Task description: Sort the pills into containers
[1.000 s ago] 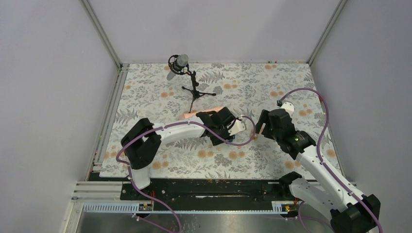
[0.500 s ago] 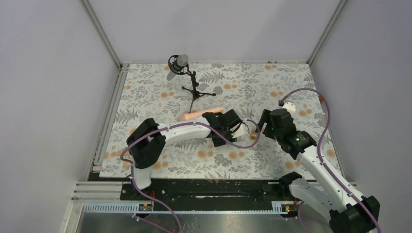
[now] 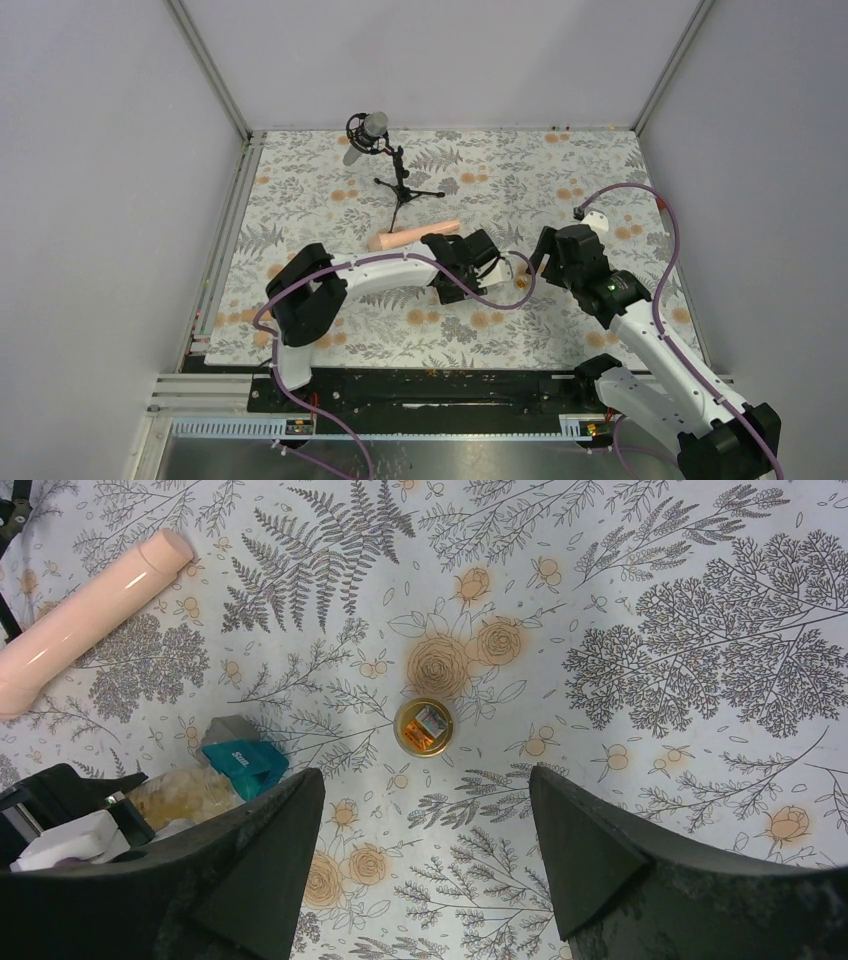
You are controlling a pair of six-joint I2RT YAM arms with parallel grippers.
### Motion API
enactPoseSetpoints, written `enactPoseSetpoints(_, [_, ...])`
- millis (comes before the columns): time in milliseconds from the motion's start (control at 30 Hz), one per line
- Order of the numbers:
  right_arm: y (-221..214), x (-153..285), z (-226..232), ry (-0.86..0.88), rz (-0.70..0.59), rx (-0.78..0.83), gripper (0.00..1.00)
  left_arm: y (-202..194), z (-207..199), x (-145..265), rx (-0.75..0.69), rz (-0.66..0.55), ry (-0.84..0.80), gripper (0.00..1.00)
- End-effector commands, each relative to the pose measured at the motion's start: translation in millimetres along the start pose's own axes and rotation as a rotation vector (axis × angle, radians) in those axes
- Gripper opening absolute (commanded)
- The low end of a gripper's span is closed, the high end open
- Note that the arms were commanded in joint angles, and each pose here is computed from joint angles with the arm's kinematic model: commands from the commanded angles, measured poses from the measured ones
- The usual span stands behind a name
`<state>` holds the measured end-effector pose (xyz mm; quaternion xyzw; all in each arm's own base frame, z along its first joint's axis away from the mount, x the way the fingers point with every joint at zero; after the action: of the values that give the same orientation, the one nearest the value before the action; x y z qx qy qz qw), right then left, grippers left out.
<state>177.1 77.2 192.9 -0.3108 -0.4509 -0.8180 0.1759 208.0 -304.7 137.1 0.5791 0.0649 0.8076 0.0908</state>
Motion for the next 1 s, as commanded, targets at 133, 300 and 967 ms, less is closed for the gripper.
enactPoseSetpoints(133, [2.1, -1.7, 0.2, 0.005, -0.011, -0.004, 0.83, 3.2, 9.1, 20.4, 0.035, -0.097, 0.111, 0.00])
enactPoseSetpoints(300, [1.2, -2.3, 0.6, 0.009, 0.002, 0.001, 0.83, -4.1, 9.3, 32.7, 0.090, -0.186, 0.146, 0.00])
enactPoseSetpoints(967, [-21.3, -39.8, 10.2, -0.029, 0.207, 0.036, 0.85, -24.6, 16.7, 142.4, 0.423, -1.050, 0.484, 0.00])
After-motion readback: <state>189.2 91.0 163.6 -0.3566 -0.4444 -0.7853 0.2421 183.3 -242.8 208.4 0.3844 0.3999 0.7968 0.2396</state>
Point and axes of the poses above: each gripper's point midway between its finger pads, its own x axis back along the fingers, its own z axis along the line the jaws close on, y = z × x, the point moved 9 cm from there along x, back along the fingers, and after that the axes turned 13 degrees about -x, right-handed, at the moved point
